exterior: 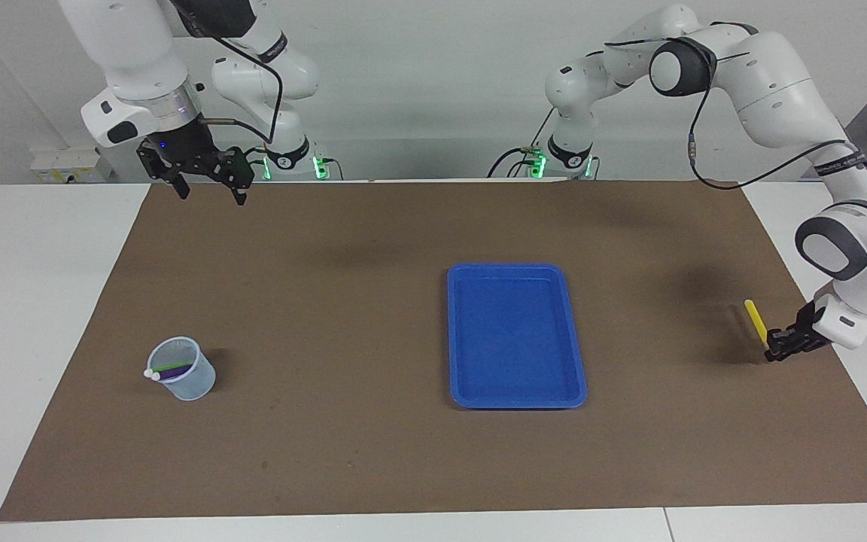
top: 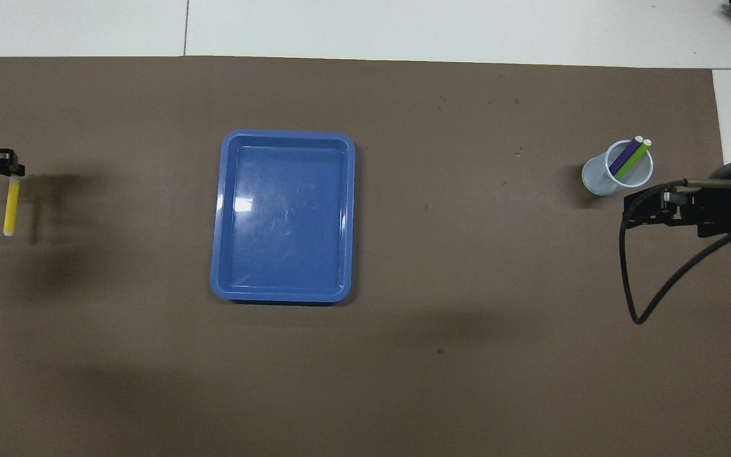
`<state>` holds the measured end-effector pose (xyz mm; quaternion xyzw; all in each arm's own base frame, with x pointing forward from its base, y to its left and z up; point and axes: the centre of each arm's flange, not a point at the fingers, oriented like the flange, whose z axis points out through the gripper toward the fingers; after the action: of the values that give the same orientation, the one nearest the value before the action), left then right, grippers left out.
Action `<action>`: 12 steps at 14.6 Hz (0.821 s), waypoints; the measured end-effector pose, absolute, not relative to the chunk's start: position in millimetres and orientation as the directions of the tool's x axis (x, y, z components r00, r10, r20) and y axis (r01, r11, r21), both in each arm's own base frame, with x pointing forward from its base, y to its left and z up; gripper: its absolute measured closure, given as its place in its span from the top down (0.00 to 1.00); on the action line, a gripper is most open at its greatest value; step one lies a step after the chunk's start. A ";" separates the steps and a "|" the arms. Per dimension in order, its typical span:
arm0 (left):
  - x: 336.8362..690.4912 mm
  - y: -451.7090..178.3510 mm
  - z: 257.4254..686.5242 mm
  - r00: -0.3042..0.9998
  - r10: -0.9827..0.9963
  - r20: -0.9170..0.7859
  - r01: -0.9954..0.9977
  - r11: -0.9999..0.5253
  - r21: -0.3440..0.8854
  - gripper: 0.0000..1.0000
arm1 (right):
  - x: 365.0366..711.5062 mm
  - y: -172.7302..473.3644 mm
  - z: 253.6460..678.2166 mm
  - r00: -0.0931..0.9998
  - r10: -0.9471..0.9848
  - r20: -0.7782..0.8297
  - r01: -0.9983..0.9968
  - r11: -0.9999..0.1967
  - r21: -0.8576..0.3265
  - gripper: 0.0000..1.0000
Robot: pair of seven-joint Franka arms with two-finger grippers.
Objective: Transfer and insert pens with both arms
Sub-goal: 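Lower the left gripper and close it on the yellow pen, then lift the yellow pen with the left gripper while the right gripper advances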
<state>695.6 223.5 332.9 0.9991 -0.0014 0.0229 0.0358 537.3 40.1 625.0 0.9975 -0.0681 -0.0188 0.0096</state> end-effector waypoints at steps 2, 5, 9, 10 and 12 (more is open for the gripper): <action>694.9 223.1 343.6 0.999 0.027 0.039 0.024 -0.997 0.074 0.16 | 537.2 41.1 624.9 0.990 -0.134 -0.037 -0.133 -0.991 0.022 1.00; 692.9 222.3 365.4 0.997 0.065 0.035 0.062 -0.995 0.077 0.16 | 537.2 41.6 624.9 0.991 -0.126 -0.036 -0.125 -0.992 0.021 1.00; 690.0 213.1 417.1 0.985 0.155 0.075 0.150 -0.986 0.075 0.16 | 537.8 41.8 625.3 0.992 -0.123 -0.031 -0.122 -0.992 0.020 1.00; 688.2 206.5 433.4 0.978 0.194 0.081 0.188 -0.979 0.078 0.16 | 537.9 41.7 625.4 0.991 -0.131 -0.030 -0.131 -0.991 0.020 0.99; 684.0 193.0 462.3 0.957 0.276 0.090 0.269 -0.959 0.085 0.16 | 538.2 42.9 625.7 0.981 -0.191 -0.026 -0.190 -0.982 0.021 0.98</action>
<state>684.0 193.0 462.3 0.9885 0.1380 0.0503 0.0362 538.2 42.9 625.7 0.9953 -0.0957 -0.0137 0.0094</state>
